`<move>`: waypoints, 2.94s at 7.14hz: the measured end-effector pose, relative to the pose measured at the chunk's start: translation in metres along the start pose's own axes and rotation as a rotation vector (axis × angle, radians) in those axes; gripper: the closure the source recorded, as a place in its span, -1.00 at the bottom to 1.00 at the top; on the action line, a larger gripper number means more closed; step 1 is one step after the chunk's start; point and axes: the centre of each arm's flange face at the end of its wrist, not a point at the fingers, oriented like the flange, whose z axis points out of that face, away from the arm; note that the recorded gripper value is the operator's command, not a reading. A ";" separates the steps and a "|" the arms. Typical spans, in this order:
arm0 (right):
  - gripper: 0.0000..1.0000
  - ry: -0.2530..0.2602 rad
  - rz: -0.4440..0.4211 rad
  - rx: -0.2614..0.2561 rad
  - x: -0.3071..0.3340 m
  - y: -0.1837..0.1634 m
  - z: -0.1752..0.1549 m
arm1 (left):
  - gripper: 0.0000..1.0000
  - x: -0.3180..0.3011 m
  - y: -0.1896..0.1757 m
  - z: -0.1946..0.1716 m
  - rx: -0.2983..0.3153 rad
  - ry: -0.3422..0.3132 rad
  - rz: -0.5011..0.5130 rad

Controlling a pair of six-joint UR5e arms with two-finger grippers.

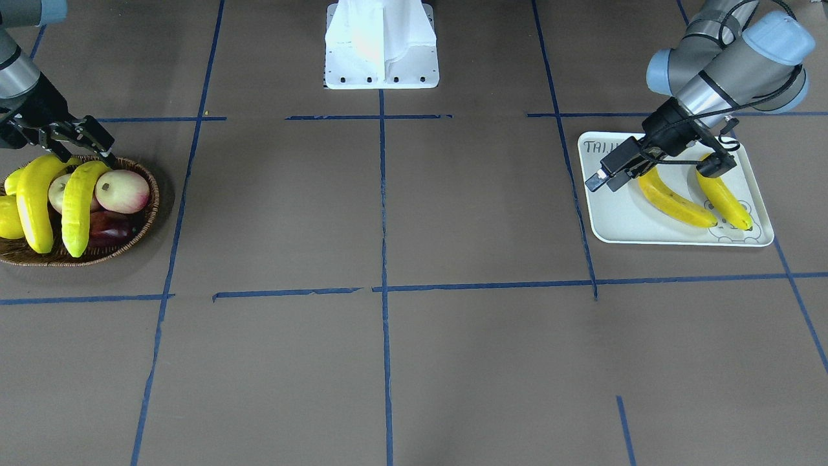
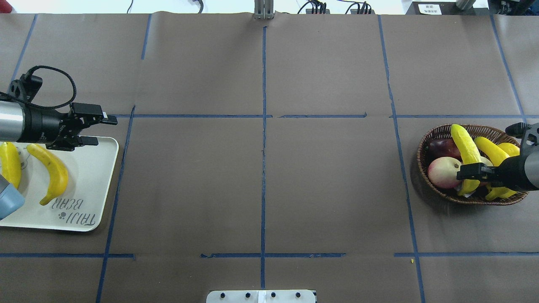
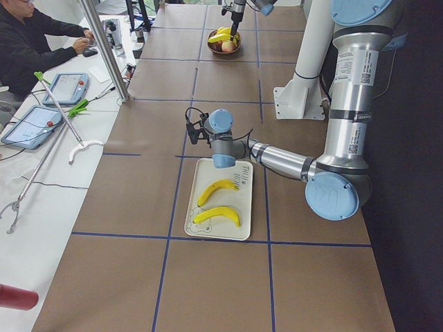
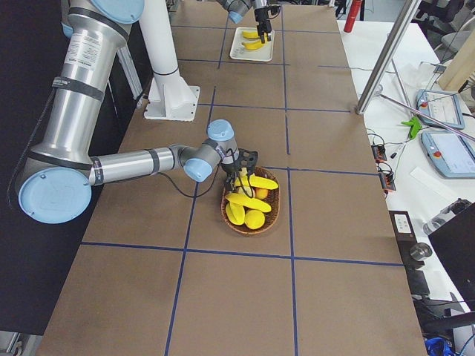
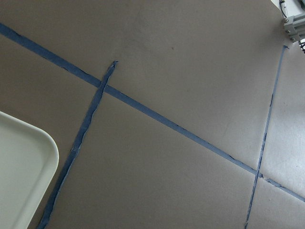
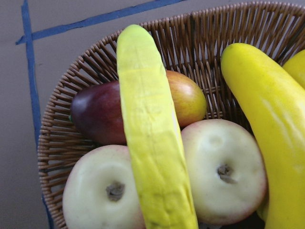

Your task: Transfer all bananas from basket to plate

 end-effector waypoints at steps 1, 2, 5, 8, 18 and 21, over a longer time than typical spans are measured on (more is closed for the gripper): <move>-0.24 0.002 0.002 0.005 0.000 -0.002 0.001 | -0.99 -0.001 0.000 0.000 0.000 -0.001 0.001; 0.14 0.001 0.006 0.011 0.001 -0.005 0.000 | -0.99 -0.001 0.000 -0.001 0.000 0.000 0.001; 0.97 -0.001 0.021 0.031 0.006 -0.013 -0.006 | -0.99 0.002 0.002 -0.003 -0.001 0.005 0.004; 0.99 -0.029 0.027 0.066 0.004 -0.022 -0.024 | -0.99 0.001 0.003 -0.005 -0.001 0.006 0.005; 0.98 -0.675 0.103 0.011 -0.374 0.045 -0.096 | -0.99 0.124 0.025 0.035 -0.054 0.175 -0.222; 0.98 -0.733 0.099 0.056 -0.418 0.105 -0.090 | -0.99 0.189 0.063 0.060 -0.100 0.256 -0.317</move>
